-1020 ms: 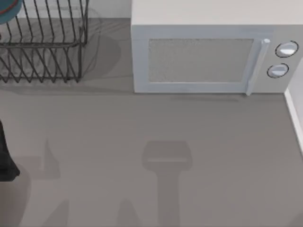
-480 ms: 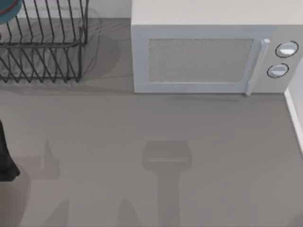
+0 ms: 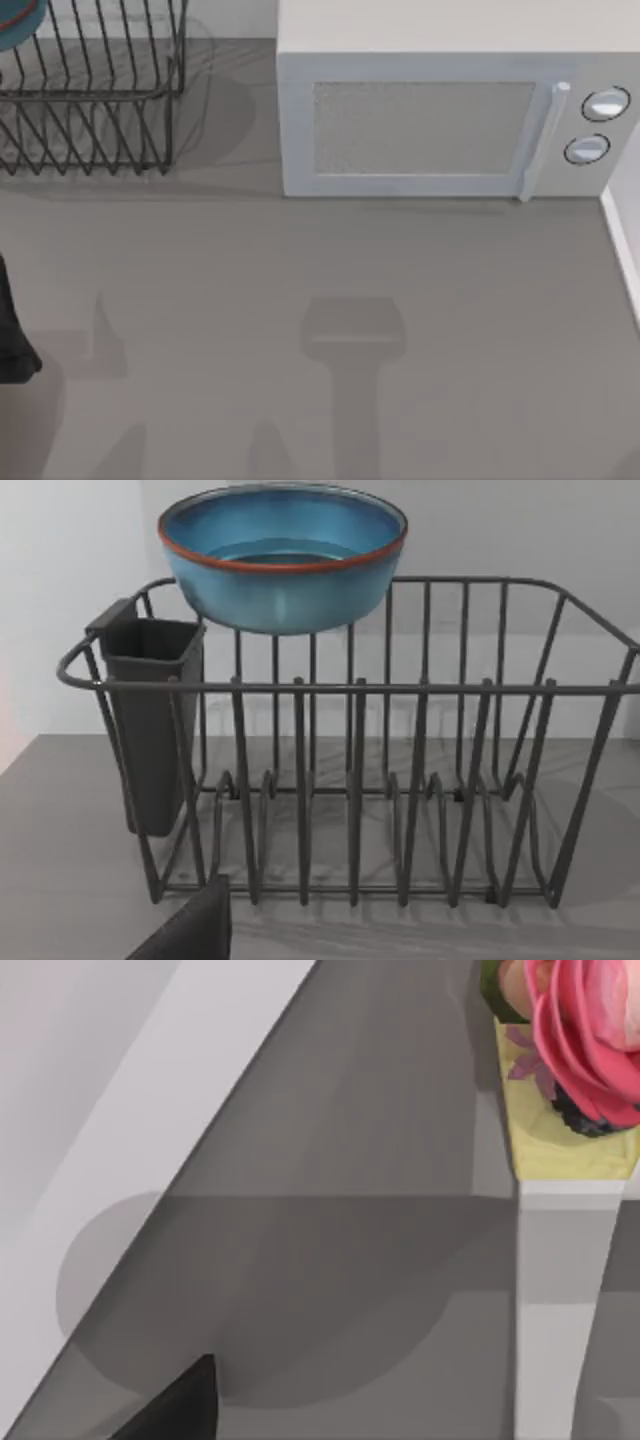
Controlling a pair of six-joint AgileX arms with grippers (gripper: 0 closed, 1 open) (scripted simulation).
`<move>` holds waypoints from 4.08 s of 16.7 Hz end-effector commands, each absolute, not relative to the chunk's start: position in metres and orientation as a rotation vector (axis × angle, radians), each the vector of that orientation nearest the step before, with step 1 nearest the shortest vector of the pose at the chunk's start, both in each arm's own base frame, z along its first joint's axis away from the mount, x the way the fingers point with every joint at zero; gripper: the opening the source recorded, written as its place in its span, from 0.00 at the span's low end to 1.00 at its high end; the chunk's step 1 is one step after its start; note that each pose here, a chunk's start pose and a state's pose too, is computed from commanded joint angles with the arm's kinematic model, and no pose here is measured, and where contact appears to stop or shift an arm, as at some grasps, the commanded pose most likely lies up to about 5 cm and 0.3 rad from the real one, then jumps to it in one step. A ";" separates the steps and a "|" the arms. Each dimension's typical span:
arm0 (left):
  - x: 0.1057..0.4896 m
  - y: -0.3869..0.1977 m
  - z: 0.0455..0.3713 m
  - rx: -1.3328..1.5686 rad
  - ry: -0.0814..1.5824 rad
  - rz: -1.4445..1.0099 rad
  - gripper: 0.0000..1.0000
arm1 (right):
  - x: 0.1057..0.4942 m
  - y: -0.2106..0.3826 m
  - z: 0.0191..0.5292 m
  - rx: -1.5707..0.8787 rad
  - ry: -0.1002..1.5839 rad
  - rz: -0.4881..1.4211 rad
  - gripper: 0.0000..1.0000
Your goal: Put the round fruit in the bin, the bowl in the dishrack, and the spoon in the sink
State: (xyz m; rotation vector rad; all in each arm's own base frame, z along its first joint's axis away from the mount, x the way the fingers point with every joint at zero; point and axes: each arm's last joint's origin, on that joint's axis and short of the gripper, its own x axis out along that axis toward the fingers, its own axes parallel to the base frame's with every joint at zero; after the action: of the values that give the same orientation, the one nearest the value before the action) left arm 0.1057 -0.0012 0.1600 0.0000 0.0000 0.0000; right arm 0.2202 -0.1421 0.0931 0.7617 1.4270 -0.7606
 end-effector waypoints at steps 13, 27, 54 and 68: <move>0.106 -0.001 0.160 0.000 0.000 0.000 1.00 | 0.226 -0.146 0.184 0.743 1.397 -0.775 0.00; 0.106 -0.001 0.160 0.000 0.000 0.000 1.00 | 0.254 -0.152 0.218 0.764 1.438 -0.793 0.00; 0.106 -0.001 0.160 0.000 0.000 0.000 1.00 | 0.498 -0.075 0.202 0.755 1.400 -0.771 0.00; 0.106 -0.001 0.160 0.000 0.000 0.000 1.00 | 0.499 -0.072 0.158 0.749 1.403 -0.768 0.00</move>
State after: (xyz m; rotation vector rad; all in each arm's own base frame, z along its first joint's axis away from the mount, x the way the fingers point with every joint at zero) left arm 0.1057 -0.0012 0.1600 0.0000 0.0000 0.0000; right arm 0.4985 -0.0719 0.1576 0.7485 1.4027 -0.7684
